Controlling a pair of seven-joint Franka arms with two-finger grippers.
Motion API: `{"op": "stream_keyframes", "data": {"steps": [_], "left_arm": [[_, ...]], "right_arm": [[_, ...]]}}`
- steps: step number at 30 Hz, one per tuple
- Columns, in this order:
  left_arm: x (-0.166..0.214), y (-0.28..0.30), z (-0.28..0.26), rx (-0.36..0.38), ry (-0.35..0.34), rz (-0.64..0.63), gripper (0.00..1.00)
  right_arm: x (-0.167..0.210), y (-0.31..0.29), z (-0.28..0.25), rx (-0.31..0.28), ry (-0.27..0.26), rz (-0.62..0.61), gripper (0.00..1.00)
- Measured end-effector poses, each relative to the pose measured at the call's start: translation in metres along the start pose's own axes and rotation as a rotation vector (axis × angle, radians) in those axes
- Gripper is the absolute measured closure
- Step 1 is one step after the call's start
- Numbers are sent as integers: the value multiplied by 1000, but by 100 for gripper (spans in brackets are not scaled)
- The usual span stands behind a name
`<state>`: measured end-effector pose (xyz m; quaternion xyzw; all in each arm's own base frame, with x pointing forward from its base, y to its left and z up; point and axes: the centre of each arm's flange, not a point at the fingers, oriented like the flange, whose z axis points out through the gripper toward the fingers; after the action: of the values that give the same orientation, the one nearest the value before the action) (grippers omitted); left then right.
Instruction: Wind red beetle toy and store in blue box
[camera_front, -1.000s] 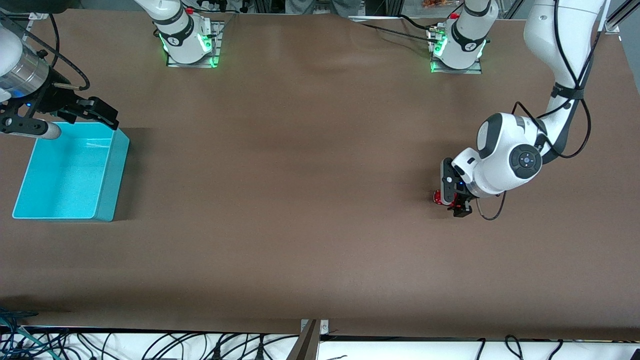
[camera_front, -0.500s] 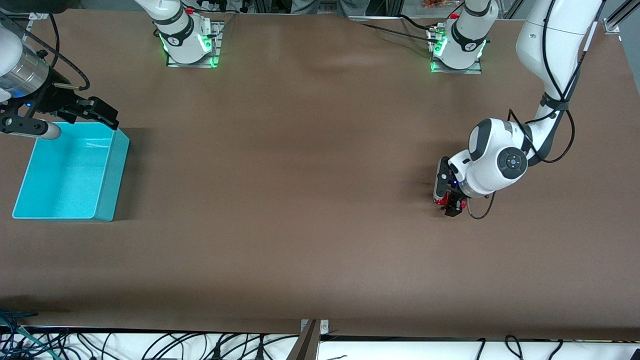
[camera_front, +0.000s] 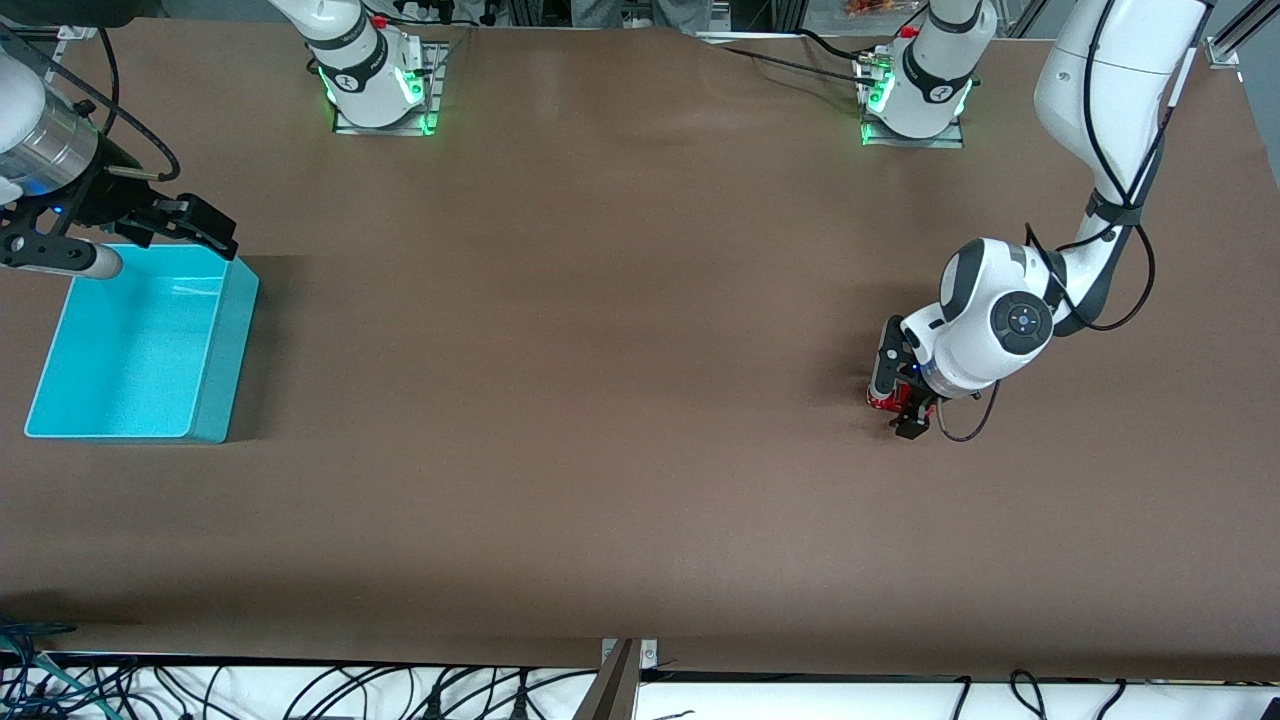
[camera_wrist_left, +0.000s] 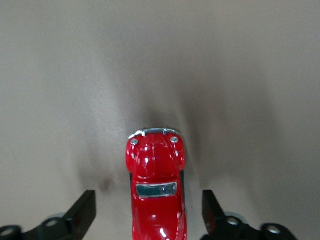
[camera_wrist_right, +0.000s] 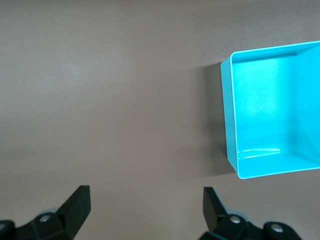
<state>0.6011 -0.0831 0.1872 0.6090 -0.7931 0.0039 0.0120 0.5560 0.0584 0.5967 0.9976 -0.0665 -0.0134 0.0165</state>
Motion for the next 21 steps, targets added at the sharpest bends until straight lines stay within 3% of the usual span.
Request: {"op": "stream_keyframes", "data": {"steps": [7,8,21], "left_arm": [[-5,2,3,-6,1,-8,40],[-6,2,4,-6,1,-9,55],[-26,5,4,-8,-7,-69,55]], "right_arm": [[0,0,0,0,0,0,0],[0,0,0,0,0,0,0],[0,0,0,1,-1,0,0]]}}
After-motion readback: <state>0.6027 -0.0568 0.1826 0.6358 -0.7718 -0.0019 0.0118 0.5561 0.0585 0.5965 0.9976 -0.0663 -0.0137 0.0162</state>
